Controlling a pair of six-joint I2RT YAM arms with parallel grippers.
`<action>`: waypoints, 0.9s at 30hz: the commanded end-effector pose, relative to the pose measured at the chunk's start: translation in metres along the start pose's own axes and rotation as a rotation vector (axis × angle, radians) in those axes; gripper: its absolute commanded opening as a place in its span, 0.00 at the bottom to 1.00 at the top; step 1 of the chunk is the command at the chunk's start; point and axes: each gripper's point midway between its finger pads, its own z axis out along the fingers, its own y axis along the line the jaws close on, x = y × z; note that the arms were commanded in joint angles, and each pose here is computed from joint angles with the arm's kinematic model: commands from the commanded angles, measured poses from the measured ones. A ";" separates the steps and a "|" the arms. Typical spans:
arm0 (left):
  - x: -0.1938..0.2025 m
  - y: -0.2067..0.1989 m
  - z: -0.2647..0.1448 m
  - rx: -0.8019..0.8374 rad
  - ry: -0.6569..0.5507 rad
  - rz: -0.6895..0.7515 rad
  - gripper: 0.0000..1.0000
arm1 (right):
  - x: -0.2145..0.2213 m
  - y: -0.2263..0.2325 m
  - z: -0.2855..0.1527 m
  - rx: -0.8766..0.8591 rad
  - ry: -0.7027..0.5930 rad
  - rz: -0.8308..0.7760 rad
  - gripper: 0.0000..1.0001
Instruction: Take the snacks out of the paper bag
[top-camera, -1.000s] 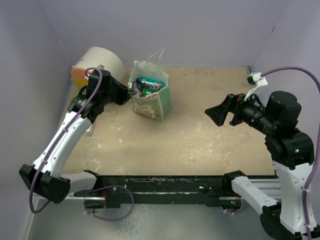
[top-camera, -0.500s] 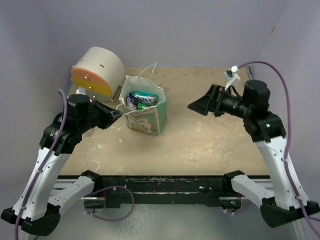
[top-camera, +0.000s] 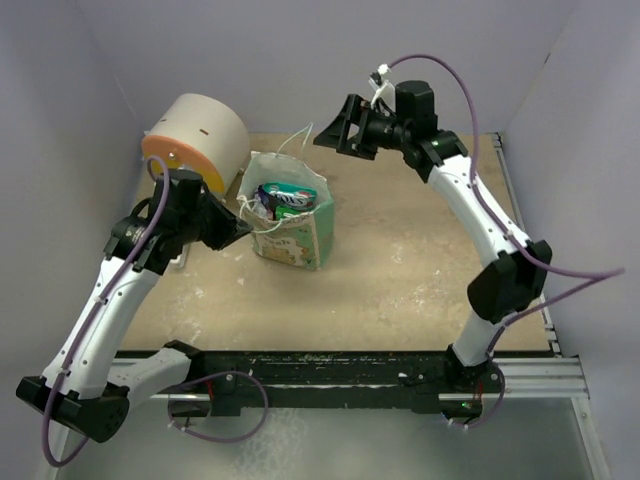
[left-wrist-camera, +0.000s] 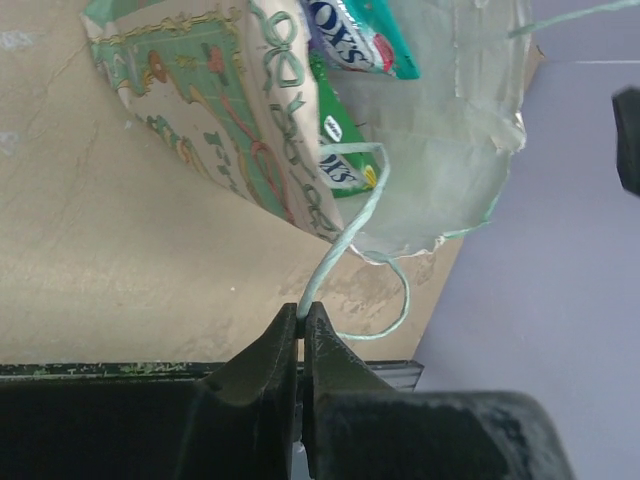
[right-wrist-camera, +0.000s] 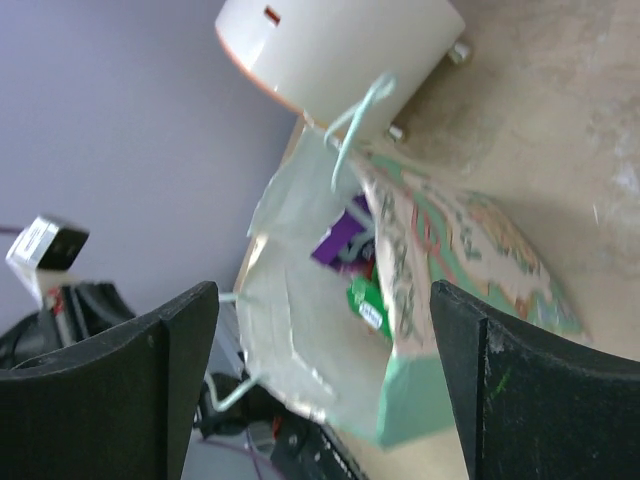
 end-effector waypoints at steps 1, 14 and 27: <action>-0.010 -0.036 -0.014 0.132 -0.014 0.087 0.03 | -0.037 0.023 0.028 -0.091 -0.076 -0.045 0.87; -0.024 -0.033 -0.009 0.131 -0.002 0.196 0.00 | -0.030 0.039 0.097 -0.233 -0.027 -0.025 0.31; -0.066 -0.044 -0.016 0.047 -0.096 0.272 0.00 | -0.041 -0.004 -0.002 0.133 -0.166 -0.023 0.00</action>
